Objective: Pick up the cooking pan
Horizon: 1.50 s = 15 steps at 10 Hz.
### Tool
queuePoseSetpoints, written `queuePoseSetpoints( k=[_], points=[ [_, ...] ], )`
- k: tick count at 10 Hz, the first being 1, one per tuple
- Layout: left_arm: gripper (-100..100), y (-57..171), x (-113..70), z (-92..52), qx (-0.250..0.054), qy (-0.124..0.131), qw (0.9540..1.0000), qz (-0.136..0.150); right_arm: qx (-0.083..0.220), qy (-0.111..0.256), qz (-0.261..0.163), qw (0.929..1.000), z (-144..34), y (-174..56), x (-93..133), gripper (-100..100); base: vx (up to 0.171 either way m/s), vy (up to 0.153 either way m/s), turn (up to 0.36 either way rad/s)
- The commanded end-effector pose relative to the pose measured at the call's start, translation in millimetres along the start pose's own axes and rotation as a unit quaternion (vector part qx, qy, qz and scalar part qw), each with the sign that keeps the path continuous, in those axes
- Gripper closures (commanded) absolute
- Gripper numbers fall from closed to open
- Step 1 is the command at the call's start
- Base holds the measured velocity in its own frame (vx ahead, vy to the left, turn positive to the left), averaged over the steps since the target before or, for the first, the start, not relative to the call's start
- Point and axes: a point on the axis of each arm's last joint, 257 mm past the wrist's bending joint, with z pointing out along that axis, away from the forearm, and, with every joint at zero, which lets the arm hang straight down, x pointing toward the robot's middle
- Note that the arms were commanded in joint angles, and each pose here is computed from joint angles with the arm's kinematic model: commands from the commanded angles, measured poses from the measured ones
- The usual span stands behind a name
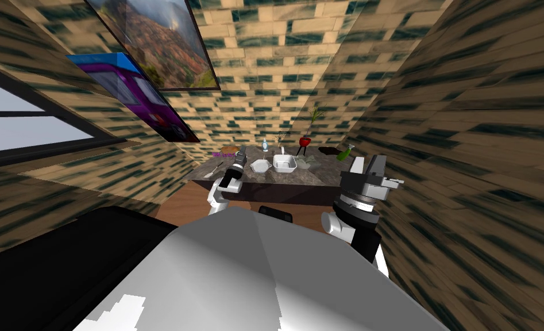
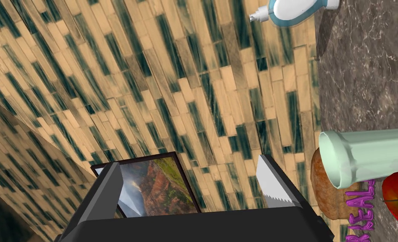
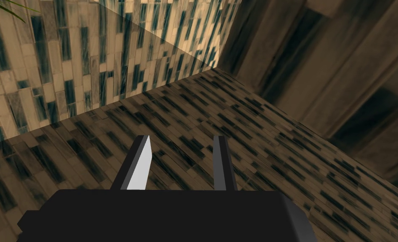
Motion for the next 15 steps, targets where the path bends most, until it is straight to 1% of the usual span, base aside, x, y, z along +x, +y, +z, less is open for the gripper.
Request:
queuePoseSetpoints(
  k=[1, 2, 3, 5, 6, 7, 8, 9, 10, 11, 12, 13, 14, 15],
  points=[
    [-100, 12.4, -1.4, 1.8, -0.024, -0.002, 0.9997, 0.001, 0.0, 0.0, 0.0, 1.0, 0.0, 0.0, 0.0, 0, 0.011, -0.045, -0.04],
    [-100, 15.4, -1.4, 1.6, -0.03, -0.002, 0.9996, 0.001, 0.0, 0.0, 0.0, 1.0, 0.0, 0.0, 0.0, 0, 0.005, -0.019, 0.007],
    [-100, 22.8, -5.0, 6.5, -0.045, -0.007, 0.999, 0.003, 0.0, 0.0, 0.0, 1.0, 0.0, 0.0, 0.0, 0, 0.012, -0.034, -0.066],
    [-100, 30.6, -5.1, 5.6, -0.06, -0.007, 0.9982, 0.003, 0.0, 0.0, 0.0, 1.0, 0.0, 0.0, 0.0, 0, 0.007, -0.027, -0.021],
    [-100, 37.7, -8.9, 10.2, -0.074, -0.012, 0.9971, 0.005, 0.0, 0.0, 0.0, 1.0, 0.0, 0.0, 0.0, 0, 0.013, -0.037, -0.049],
    [-100, 43.9, -9.0, 9.2, -0.087, -0.012, 0.9962, 0.005, 0.0, 0.0, 0.0, 1.0, 0.0, 0.0, 0.0, 0, 0.015, -0.037, -0.042],
    [-100, 46.1, -9.1, 8.8, -0.091, -0.012, 0.9958, 0.005, 0.0, 0.0, 0.0, 1.0, 0.0, 0.0, 0.0, 0, 0.005, -0.017, -0.005],
    [-100, 54.3, -13.1, 12.9, -0.107, -0.018, 0.9941, 0.007, 0.0, 0.0, 0.0, 1.0, 0.0, 0.0, 0.0, 0, 0.007, -0.035, -0.055],
    [-100, 60.1, -13.2, 11.6, -0.119, -0.018, 0.9927, 0.007, 0.0, 0.0, 0.0, 1.0, 0.0, 0.0, 0.0, 0, 0.009, -0.031, -0.035],
    [-100, 61.8, -13.3, 11.2, -0.122, -0.018, 0.9923, 0.007, 0.0, 0.0, 0.0, 1.0, 0.0, 0.0, 0.0, 0, 0.007, -0.015, 0.003],
    [-100, 70.2, -17.4, 14.8, -0.139, -0.024, 0.99, 0.008, 0.0, 0.0, 0.0, 1.0, 0.0, 0.0, 0.0, 0, 0.022, -0.038, -0.055],
    [-100, 75.5, -17.5, 13.2, -0.15, -0.024, 0.9884, 0.008, 0.0, 0.0, 0.0, 1.0, 0.0, 0.0, 0.0, 0, 0.016, -0.037, -0.026],
    [-100, 77.4, -17.6, 12.6, -0.153, -0.024, 0.9879, 0.008, 0.0, 0.0, 0.0, 1.0, 0.0, 0.0, 0.0, 0, 0.002, -0.014, 0.006],
    [-100, 86.4, -21.7, 15.6, -0.171, -0.03, 0.9848, 0.009, 0.0, 0.0, 0.0, 1.0, 0.0, 0.0, 0.0, 0, 0.011, -0.027, -0.04]
  ],
)
